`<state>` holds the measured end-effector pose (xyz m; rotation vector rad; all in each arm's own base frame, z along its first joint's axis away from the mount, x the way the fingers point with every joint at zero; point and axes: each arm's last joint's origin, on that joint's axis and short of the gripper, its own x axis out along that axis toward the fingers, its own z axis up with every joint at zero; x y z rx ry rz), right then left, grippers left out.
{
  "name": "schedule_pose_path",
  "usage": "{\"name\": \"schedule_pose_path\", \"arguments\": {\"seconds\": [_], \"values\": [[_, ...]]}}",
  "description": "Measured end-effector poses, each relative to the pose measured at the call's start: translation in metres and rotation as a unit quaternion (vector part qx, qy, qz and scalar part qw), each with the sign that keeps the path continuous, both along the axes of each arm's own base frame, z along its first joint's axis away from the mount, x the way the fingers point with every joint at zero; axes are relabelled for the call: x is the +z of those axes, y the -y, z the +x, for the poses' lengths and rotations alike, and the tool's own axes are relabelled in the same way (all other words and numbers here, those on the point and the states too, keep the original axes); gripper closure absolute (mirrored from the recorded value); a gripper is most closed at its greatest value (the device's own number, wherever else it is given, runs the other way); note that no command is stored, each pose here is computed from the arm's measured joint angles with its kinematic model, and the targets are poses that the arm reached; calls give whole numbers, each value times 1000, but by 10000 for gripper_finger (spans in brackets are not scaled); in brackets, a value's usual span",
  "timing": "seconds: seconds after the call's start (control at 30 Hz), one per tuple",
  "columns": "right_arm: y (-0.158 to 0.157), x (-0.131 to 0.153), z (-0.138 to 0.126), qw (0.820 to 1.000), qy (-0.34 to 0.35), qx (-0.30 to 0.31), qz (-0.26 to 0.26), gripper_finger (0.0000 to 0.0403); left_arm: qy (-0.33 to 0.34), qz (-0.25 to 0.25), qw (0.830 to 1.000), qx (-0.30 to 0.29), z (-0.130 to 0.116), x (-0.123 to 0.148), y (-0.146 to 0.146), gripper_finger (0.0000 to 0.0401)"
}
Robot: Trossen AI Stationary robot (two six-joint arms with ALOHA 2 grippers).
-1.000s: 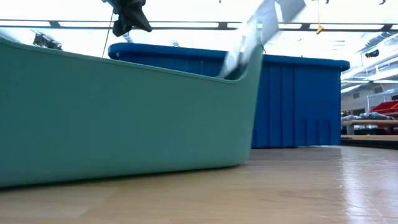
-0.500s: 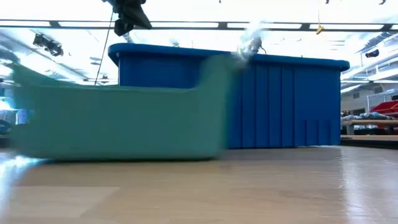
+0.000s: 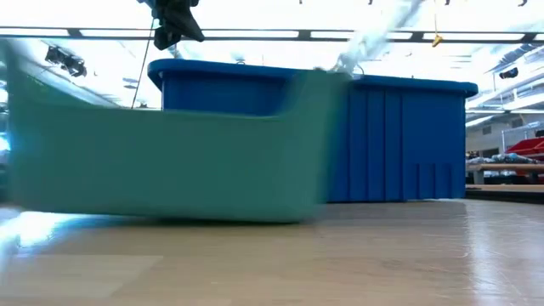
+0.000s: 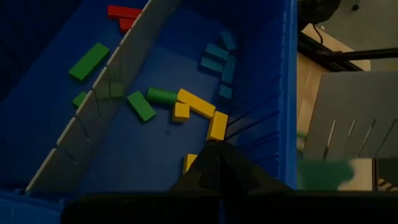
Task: Sort Items/Unsort Items
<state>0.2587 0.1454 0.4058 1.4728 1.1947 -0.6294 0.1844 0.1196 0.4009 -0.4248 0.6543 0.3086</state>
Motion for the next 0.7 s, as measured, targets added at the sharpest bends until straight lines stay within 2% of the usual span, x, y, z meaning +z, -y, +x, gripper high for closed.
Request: {"name": "schedule_pose_path", "arguments": {"seconds": [0.13, 0.3, 0.4, 0.57, 0.7], "values": [[-5, 10, -6, 999, 30, -1, 23, 403, -1, 0, 1000, 0, 0, 0, 0, 400], [-8, 28, -10, 996, 91, -1, 5, 403, -1, 0, 1000, 0, 0, 0, 0, 400], [-5, 36, -13, 995, 102, -6, 3, 403, -1, 0, 1000, 1, 0, 0, 0, 400], [2, 35, -26, 999, 34, -23, -9, 403, -2, 0, 1000, 1, 0, 0, 0, 400], [3, 29, -27, 1000, -6, -5, -16, 403, -4, -2, 1000, 1, 0, -1, 0, 400]]}}
